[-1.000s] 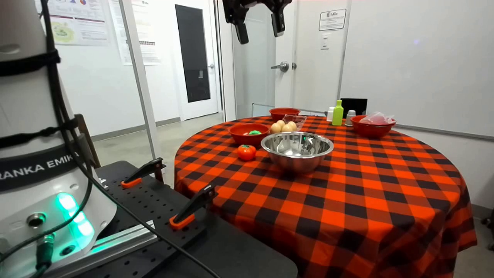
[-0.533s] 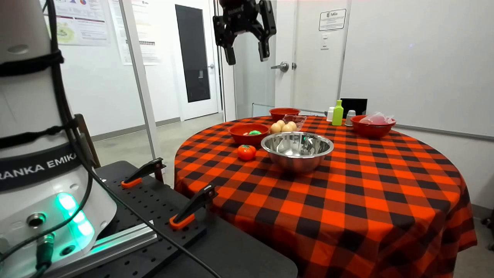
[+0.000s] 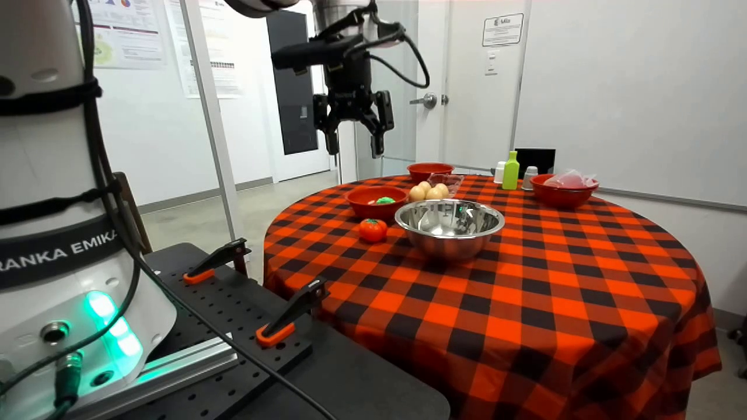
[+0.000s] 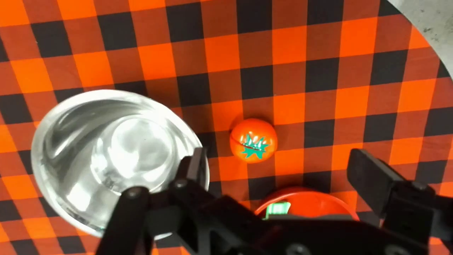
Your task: Put the tomato toy in the silver bowl then put the broccoli toy on the table
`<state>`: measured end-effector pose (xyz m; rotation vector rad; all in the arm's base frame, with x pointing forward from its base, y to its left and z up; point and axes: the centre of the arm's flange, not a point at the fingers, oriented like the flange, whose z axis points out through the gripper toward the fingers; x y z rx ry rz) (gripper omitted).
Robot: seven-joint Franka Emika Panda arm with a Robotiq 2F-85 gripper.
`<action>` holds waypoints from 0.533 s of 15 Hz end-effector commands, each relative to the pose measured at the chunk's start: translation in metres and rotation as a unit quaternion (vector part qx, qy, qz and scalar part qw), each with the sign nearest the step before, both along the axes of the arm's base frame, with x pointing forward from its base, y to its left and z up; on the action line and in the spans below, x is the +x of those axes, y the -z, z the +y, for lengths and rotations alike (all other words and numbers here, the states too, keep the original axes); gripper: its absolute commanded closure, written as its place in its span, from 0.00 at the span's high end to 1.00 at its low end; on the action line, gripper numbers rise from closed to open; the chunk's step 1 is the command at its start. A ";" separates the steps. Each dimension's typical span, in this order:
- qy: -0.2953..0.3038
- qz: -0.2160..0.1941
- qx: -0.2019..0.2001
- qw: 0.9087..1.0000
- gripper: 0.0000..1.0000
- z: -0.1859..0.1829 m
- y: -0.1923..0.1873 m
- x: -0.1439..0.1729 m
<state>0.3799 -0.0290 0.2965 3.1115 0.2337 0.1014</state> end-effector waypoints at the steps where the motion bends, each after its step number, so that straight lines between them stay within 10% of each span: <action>1: -0.024 0.016 0.022 0.999 1.00 0.015 0.053 0.008; 8: -0.035 -0.005 0.027 0.999 1.00 0.034 0.103 0.020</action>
